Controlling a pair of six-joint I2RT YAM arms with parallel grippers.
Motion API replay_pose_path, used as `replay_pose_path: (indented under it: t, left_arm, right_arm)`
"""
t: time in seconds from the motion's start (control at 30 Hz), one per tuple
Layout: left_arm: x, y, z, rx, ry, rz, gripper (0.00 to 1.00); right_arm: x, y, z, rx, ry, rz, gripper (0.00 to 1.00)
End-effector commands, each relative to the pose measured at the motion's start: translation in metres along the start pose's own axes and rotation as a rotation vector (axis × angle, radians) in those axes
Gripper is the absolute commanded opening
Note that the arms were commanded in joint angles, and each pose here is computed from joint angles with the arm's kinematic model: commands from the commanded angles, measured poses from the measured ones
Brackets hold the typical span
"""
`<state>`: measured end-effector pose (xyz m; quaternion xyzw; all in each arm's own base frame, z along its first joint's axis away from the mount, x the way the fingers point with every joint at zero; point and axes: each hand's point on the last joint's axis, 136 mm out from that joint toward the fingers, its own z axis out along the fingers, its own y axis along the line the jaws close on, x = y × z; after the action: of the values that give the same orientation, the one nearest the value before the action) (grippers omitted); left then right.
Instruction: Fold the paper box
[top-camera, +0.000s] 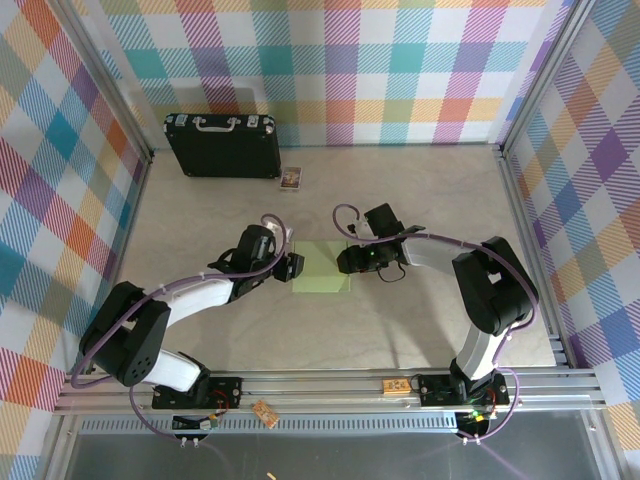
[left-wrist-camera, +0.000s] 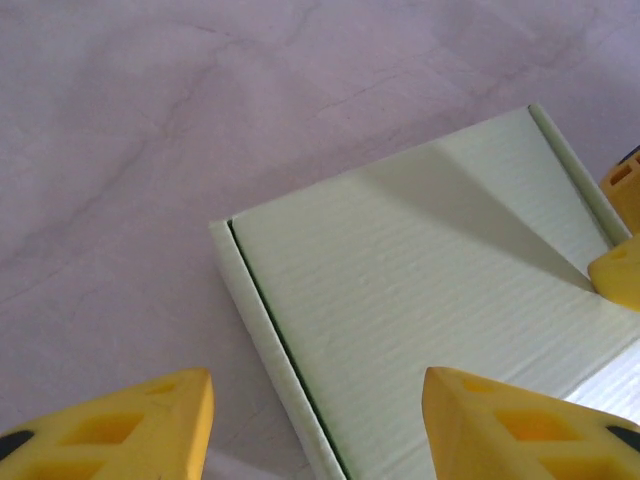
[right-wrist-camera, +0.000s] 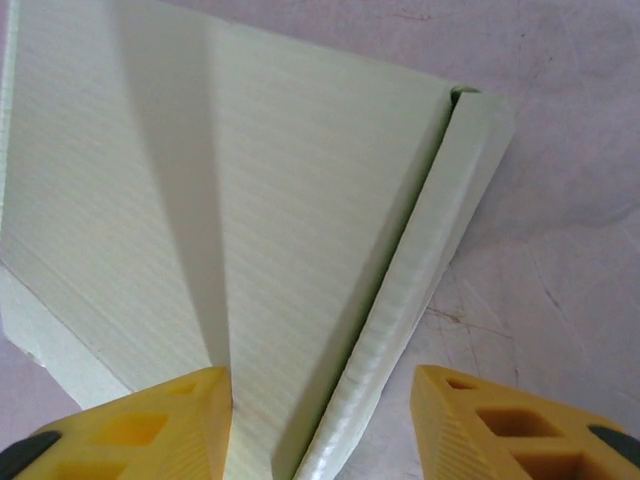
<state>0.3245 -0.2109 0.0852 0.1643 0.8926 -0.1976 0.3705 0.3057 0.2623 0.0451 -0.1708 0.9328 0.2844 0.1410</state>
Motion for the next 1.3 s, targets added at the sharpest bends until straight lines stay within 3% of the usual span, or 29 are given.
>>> replay_pose_path:
  t: [0.0, 0.33, 0.5, 0.73, 1.0, 1.27]
  left_arm:
    - [-0.001, -0.012, -0.004, 0.066, 0.014, -0.114, 0.58]
    - [0.017, -0.020, 0.008, 0.108, 0.130, -0.181, 0.57]
    - [0.003, -0.029, 0.008, 0.140, 0.102, -0.172, 0.58]
    - [-0.021, -0.040, 0.022, 0.186, 0.091, -0.132, 0.59]
    - [0.011, -0.039, 0.033, 0.175, 0.207, -0.159, 0.58]
    - [0.045, -0.017, 0.038, 0.045, 0.340, -0.207, 0.55]
  right_arm:
    - [0.029, -0.012, -0.006, 0.085, 0.097, 0.038, 0.54]
    - [0.046, 0.001, -0.032, 0.062, 0.113, 0.092, 0.58]
    - [0.050, 0.002, -0.033, 0.052, 0.109, 0.094, 0.60]
    - [0.044, -0.002, -0.021, 0.058, 0.136, 0.079, 0.50]
    - [0.025, -0.002, -0.007, 0.049, 0.167, 0.011, 0.46]
    - [0.017, -0.001, -0.017, 0.077, 0.131, -0.008, 0.55]
